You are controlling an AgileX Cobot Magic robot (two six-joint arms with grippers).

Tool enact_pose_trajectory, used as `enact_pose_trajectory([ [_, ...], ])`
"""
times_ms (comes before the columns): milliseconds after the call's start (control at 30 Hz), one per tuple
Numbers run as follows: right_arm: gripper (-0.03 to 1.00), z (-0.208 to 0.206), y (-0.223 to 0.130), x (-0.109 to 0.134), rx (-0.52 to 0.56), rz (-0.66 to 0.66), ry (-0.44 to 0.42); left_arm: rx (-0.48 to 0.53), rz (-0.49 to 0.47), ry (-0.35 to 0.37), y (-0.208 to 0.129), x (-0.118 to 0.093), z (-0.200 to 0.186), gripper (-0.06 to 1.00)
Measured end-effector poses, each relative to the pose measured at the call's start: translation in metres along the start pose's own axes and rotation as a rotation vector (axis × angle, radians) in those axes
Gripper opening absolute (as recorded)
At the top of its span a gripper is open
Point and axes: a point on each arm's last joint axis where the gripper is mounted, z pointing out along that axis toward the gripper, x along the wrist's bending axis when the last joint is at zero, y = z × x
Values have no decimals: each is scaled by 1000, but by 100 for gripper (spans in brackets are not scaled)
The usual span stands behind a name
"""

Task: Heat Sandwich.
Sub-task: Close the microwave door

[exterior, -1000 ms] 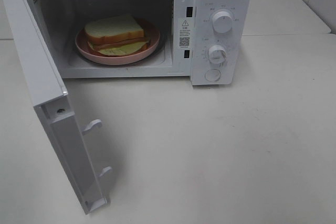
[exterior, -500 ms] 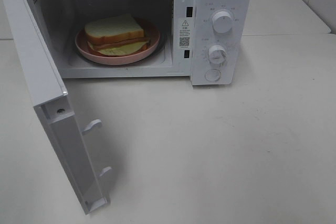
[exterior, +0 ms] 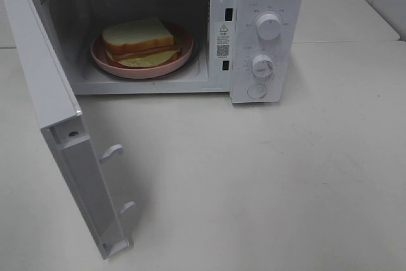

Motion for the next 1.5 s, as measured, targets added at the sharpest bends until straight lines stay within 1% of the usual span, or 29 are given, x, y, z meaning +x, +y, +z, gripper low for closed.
enact_pose_trajectory([
  [1100, 77, 0, 0, 0, 0, 0, 1, 0, 0, 0, 0, 0, 0, 97],
  [1267, 77, 0, 0, 0, 0, 0, 1, 22, -2, 0, 2, 0, 3, 97],
  [1367, 77, 0, 0, 0, 0, 0, 1, 39, -5, 0, 7, 1, 6, 97],
  [1400, 77, 0, 0, 0, 0, 0, 1, 23, -6, 2, 16, 1, 8, 97],
  [1500, 77, 0, 0, 0, 0, 0, 1, 15, -9, 4, 23, 2, 12, 97],
])
